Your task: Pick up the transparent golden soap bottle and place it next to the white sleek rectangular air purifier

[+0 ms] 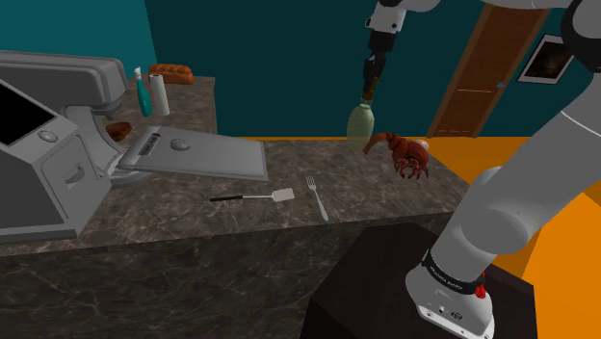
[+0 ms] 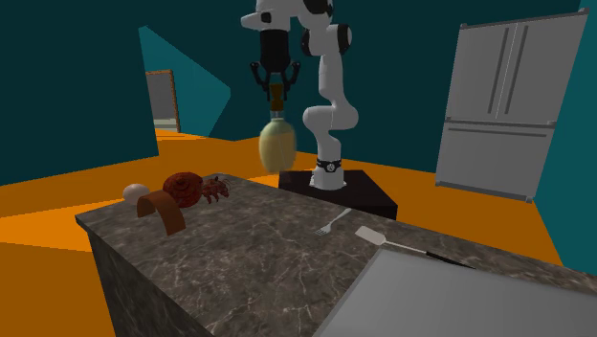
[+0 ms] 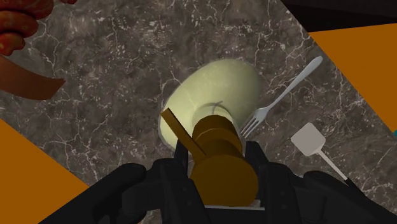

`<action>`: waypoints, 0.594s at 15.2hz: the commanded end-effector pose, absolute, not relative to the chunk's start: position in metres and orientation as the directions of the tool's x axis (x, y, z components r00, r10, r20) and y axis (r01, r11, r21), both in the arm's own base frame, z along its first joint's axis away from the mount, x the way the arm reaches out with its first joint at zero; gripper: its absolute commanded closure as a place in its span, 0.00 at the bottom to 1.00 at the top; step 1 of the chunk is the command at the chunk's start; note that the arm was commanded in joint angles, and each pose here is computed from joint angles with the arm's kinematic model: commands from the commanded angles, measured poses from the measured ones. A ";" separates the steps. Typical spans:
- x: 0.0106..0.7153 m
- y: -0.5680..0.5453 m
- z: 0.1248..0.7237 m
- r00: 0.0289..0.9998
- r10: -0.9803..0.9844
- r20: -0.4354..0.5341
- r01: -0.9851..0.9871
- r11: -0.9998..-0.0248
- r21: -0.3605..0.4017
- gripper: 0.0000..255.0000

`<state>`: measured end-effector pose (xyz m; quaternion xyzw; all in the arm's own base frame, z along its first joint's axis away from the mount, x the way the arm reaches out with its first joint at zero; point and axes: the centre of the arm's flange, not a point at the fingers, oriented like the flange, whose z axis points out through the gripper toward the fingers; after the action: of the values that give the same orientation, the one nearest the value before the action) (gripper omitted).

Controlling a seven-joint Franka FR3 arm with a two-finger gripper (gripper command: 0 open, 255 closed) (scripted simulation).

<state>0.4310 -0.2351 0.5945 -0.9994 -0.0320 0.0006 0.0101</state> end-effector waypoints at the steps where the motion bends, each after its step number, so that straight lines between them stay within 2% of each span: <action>1: 0.431 -0.236 0.607 0.998 0.064 0.000 0.064 -0.998 -0.020 1.00; 9: 0.431 -0.236 0.649 0.998 0.064 0.000 0.064 -0.998 -0.020 1.00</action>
<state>0.4311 -0.2358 0.6437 -0.9994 -0.0320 0.0006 0.0101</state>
